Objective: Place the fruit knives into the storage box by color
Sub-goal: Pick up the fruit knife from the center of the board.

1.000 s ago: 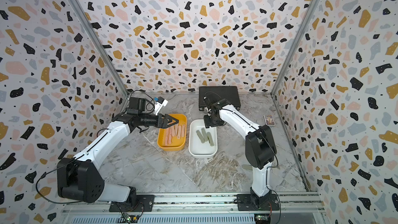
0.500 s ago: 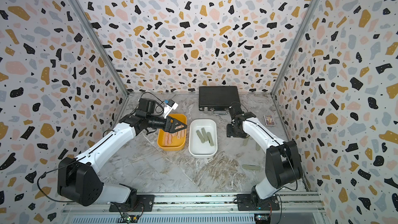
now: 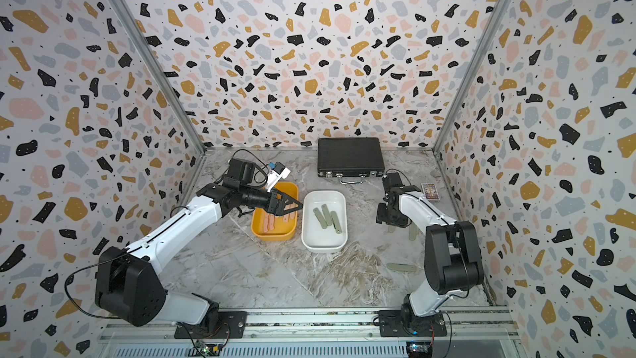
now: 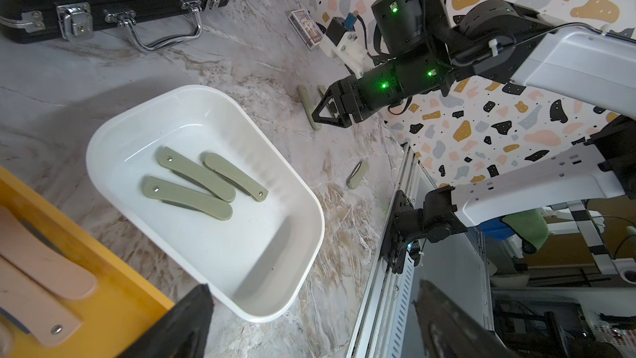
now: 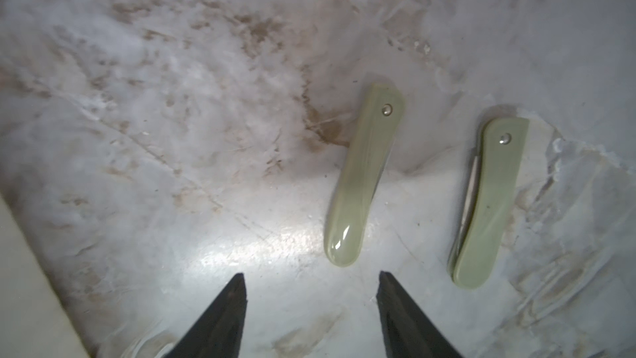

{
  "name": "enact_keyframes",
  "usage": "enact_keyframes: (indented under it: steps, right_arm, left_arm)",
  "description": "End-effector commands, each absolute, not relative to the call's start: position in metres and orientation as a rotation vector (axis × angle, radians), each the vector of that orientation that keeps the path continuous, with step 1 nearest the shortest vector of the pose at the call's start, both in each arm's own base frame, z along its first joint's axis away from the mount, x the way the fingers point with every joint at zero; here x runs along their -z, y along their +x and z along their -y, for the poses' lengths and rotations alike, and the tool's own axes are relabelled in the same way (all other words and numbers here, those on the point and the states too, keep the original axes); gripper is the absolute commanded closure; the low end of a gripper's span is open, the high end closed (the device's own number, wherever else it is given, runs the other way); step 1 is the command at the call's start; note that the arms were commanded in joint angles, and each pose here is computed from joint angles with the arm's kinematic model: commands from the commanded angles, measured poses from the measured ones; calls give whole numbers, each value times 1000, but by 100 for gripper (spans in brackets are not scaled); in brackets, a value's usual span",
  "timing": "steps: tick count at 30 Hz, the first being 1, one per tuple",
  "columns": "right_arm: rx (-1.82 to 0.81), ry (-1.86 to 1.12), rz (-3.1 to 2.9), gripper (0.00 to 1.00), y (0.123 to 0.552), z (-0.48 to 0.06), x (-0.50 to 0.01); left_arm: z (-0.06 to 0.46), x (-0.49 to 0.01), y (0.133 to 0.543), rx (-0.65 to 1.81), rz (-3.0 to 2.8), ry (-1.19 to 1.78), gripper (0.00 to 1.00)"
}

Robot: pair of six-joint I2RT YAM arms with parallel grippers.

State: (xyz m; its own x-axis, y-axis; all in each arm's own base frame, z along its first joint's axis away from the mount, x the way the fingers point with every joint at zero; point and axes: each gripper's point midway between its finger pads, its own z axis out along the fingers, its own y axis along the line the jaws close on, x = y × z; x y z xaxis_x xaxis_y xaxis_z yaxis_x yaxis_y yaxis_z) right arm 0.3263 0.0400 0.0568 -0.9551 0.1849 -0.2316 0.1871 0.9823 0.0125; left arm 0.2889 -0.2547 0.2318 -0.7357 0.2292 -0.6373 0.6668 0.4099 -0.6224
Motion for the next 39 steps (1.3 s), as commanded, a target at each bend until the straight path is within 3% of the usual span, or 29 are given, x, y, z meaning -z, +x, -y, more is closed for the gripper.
enact_keyframes:
  steps: [1,15,27,39]
  right_arm:
    - [6,317,-2901,37,331,-35,-46]
    - [-47,389,-2946,40,335,-27,-17]
    - [-129,361,-2987,71,333,-40,-8]
    - [-138,181,-3037,74,339,-83,-7]
  left_arm:
    - [256,-229,291,1268,-2190,793,8]
    - [256,-225,293,1252,-2200,793,8]
    - [255,-223,294,1237,-2207,793,8]
    - [255,-219,296,1235,-2219,789,8]
